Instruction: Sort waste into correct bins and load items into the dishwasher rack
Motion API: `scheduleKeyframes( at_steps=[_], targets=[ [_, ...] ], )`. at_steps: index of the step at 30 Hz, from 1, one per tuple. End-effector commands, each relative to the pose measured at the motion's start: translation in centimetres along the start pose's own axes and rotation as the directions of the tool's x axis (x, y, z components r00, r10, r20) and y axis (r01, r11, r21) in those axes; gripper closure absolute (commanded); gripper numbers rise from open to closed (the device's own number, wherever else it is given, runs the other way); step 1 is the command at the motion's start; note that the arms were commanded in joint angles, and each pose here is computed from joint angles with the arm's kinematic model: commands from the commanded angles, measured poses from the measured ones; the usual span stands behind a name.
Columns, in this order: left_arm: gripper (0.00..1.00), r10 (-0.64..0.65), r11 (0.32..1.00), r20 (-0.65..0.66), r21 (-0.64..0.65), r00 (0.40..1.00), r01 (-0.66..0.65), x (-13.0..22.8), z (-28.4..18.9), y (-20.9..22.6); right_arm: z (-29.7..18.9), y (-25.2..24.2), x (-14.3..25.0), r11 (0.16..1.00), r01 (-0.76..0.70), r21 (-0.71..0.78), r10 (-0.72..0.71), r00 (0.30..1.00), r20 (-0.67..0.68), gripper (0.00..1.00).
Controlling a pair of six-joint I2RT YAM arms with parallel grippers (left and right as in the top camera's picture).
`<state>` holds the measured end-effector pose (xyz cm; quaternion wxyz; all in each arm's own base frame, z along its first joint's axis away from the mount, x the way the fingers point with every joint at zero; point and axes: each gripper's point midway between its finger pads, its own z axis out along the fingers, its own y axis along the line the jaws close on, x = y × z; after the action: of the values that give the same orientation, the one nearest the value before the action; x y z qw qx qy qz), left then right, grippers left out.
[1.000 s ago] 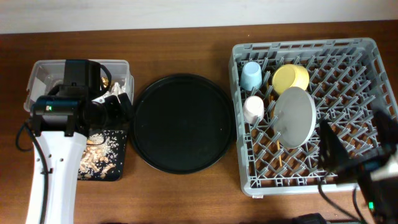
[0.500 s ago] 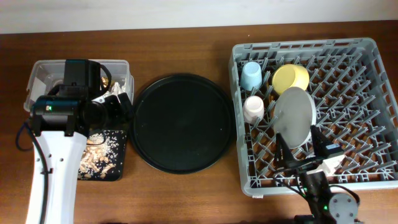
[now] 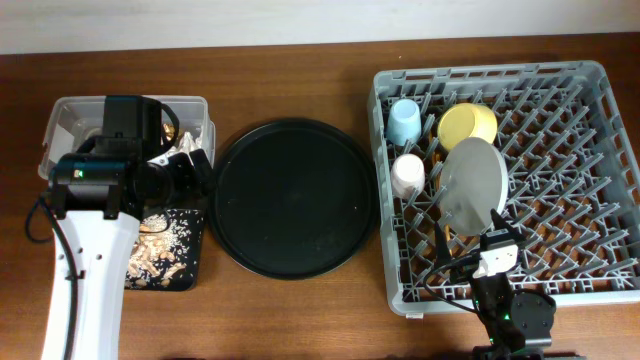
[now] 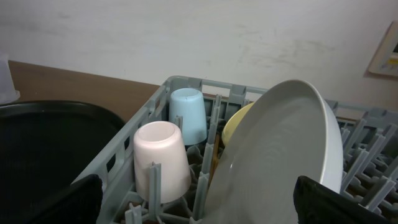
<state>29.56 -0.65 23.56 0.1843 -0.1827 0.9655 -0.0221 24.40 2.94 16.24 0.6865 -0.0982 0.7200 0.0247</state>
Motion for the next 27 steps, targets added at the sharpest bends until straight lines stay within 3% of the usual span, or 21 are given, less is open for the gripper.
scheduleKeyframes(
  at_steps=[1, 24, 27],
  targets=[
    [0.01, -0.004, 1.0, 0.01, 0.002, 1.0, 0.003, -0.3, -0.2, 0.1, 0.0, -0.2, 0.3, 1.0, -0.021, 0.014, 0.021, 1.0, -0.007, 0.02],
    [0.01, -0.003, 1.0, 0.005, 0.0, 1.0, 0.003, -0.3, -0.1, 0.1, 0.0, -0.2, 0.3, 1.0, -0.021, 0.015, 0.021, 1.0, -0.008, 0.02],
    [0.01, 0.009, 0.999, 0.06, 0.031, 0.998, -0.011, 0.0, -1.9, -0.3, 0.0, -0.2, 0.3, 1.0, -0.021, 0.015, 0.021, 1.0, -0.008, 0.02]
  ],
)
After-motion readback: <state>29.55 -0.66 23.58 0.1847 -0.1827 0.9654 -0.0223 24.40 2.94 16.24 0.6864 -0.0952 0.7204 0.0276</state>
